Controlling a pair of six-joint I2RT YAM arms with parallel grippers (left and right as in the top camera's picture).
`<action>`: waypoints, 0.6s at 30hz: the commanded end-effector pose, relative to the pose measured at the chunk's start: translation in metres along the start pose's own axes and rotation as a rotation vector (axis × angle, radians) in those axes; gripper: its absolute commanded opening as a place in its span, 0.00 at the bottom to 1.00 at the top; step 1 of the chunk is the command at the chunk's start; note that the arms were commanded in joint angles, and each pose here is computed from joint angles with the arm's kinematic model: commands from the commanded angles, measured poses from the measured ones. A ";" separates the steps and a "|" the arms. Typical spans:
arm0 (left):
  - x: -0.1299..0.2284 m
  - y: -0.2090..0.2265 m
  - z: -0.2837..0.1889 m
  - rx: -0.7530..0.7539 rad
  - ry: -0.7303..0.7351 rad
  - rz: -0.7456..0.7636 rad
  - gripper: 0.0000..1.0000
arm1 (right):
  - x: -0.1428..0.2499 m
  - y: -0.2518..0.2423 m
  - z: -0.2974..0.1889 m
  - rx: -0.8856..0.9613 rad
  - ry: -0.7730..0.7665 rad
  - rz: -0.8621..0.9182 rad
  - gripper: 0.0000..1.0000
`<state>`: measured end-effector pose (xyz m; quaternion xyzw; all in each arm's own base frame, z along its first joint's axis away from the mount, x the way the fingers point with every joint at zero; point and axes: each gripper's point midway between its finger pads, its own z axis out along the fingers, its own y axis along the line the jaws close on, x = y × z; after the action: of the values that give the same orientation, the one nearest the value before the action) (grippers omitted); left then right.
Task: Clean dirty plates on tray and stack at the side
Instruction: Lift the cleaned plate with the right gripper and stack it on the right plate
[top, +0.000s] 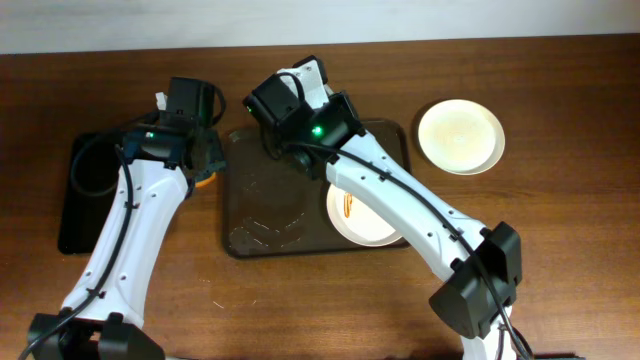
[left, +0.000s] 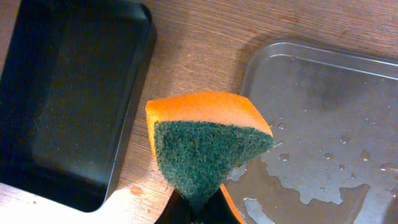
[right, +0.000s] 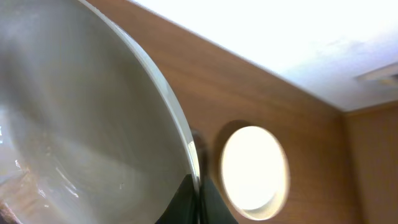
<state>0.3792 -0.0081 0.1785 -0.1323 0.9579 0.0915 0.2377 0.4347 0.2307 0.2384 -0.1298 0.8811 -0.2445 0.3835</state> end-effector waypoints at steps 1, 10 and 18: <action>-0.003 0.001 -0.002 0.019 -0.002 -0.031 0.00 | -0.014 -0.039 -0.014 0.223 -0.076 0.011 0.04; -0.001 -0.006 0.003 0.043 0.018 -0.028 0.00 | 0.002 -0.018 0.017 -0.037 0.044 0.064 0.04; 0.011 -0.025 0.026 0.103 0.101 -0.015 0.00 | 0.148 -0.196 0.167 -0.309 0.581 0.722 0.04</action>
<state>0.3835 -0.0185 0.1555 -0.1274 0.9683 0.0613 0.2057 0.4732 -0.0342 0.1681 0.1702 0.9684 -0.0152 0.1815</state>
